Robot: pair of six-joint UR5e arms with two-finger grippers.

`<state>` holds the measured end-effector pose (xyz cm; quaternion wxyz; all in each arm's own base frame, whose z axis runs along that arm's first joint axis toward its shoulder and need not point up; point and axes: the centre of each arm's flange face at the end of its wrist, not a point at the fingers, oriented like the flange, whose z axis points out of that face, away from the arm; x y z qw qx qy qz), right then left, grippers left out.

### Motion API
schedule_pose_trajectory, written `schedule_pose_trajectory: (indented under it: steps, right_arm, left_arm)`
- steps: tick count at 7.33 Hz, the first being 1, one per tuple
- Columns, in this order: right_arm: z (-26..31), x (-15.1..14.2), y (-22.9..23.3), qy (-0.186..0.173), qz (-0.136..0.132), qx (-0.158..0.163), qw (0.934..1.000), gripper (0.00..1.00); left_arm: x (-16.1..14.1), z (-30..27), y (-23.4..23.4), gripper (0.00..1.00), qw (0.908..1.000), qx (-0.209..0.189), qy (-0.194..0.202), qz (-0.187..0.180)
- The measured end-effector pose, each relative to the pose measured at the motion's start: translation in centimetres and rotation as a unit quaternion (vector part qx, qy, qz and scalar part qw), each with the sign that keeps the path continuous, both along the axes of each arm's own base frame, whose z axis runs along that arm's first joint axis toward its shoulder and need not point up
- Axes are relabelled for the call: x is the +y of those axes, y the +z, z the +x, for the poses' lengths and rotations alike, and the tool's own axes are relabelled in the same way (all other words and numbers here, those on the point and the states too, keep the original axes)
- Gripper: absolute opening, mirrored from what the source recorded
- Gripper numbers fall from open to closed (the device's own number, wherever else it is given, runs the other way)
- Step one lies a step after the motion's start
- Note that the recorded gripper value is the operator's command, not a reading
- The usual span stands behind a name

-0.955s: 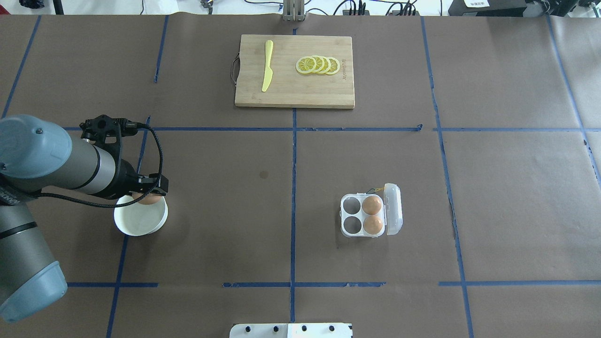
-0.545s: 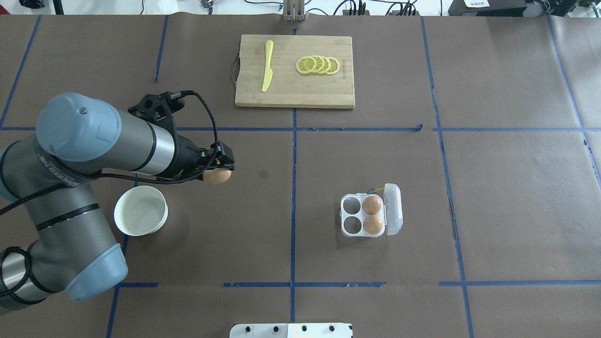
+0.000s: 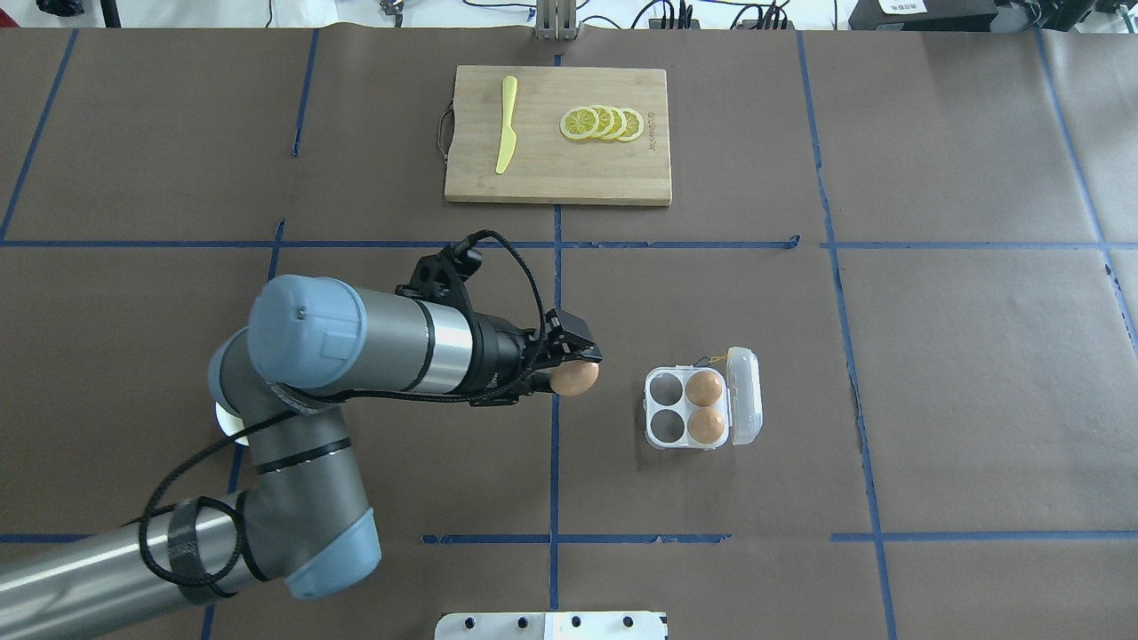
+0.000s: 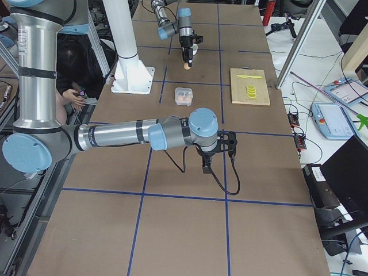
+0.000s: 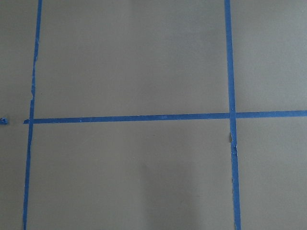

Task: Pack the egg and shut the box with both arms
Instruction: 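Lift the egg with the left gripper and carry it over the carton, then lower the egg into an empty carton slot and open the left gripper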

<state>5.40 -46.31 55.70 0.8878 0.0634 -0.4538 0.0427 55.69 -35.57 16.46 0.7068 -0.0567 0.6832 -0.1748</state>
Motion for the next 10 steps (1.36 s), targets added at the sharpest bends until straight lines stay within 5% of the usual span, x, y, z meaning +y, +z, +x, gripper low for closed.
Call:
schedule_pose_trajectory:
  steps: [3, 7, 9, 10]
  right_arm:
    - [0.0, 0.0, 0.0, 0.0, 0.0, 0.0, 1.0, 1.0]
    - [0.0, 0.0, 0.1, 0.0, -0.001, 0.001, 1.0, 1.0]
    - [0.0, 0.0, 0.2, 0.0, -0.002, 0.001, 1.0, 1.0]
    - [0.0, 0.1, 0.2, 0.0, -0.002, 0.001, 1.0, 1.0]
  left_arm:
    - [0.7, 8.3, -3.0, 0.0, 0.9995, 0.015, -0.026, 0.007]
    - [0.0, 10.3, -2.8, 0.0, 0.998, 0.027, -0.048, 0.03]
    - [-0.2, 10.5, -2.4, 0.22, 0.9979, 0.022, -0.048, 0.037]
    - [-0.2, 10.6, -2.3, 0.53, 0.9979, 0.021, -0.048, 0.038]
